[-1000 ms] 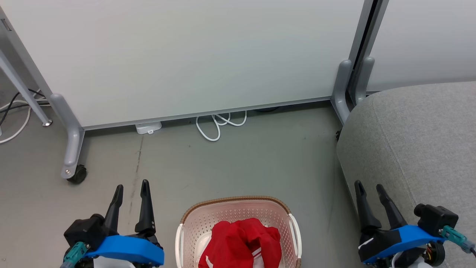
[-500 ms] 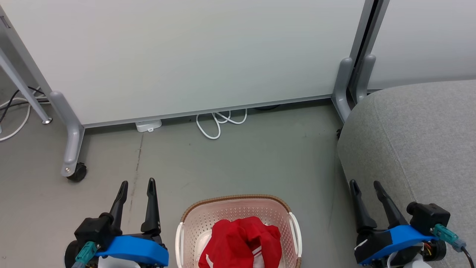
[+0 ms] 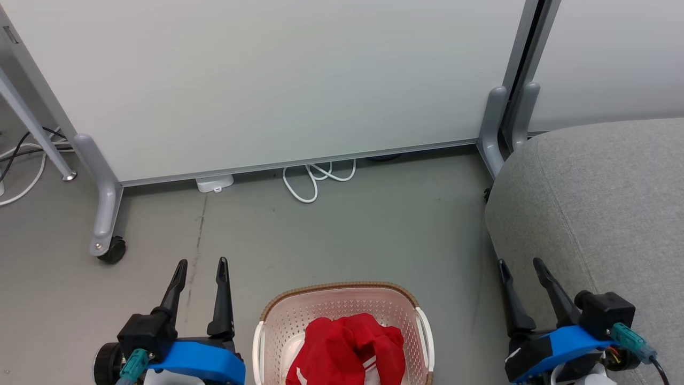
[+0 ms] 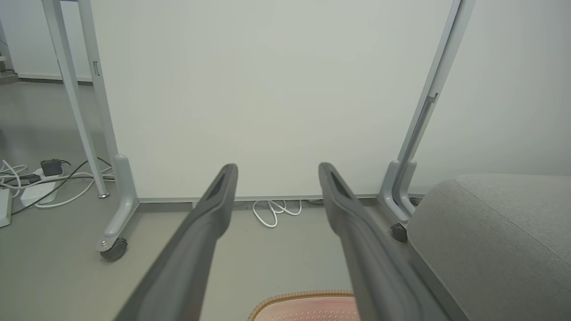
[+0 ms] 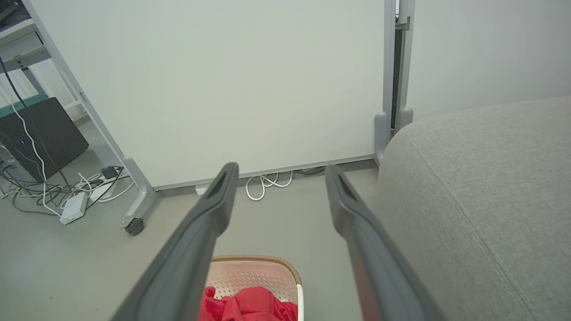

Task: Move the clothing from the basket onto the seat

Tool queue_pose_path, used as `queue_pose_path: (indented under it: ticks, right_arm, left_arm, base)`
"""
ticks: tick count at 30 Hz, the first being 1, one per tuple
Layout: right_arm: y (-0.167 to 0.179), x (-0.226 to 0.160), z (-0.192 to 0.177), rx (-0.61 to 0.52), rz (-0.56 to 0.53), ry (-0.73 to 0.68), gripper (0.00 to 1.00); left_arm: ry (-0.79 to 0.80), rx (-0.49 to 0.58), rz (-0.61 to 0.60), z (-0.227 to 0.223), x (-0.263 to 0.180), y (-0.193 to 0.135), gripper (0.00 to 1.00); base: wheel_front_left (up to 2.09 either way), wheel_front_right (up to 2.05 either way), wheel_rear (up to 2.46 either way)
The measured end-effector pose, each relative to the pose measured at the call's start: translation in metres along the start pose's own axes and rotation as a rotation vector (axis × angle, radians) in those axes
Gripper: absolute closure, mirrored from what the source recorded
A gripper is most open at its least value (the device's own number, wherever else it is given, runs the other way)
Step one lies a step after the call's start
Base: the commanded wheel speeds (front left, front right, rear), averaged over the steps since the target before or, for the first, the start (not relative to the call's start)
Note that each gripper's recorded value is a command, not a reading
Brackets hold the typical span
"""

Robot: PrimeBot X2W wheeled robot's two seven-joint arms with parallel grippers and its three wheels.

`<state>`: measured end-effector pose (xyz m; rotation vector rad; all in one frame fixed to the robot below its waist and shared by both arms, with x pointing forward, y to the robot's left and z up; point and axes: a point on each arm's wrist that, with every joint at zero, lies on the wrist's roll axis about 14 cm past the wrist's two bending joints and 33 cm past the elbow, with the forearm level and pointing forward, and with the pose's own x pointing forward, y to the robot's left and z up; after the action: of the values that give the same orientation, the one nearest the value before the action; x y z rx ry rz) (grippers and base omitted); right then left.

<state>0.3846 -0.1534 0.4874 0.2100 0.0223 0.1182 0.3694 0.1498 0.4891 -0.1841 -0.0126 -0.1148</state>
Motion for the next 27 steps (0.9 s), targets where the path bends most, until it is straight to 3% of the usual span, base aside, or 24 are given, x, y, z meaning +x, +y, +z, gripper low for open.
queue_pose_path:
  ticks: [27]
  right_arm:
    - [0.004,-0.001,0.002,-0.043,0.019,-0.008,0.00]
  left_arm:
    - [0.034,0.015,-0.012,-0.013,-0.002,-0.005,0.00]
  base:
    - [0.00,0.00,0.00]
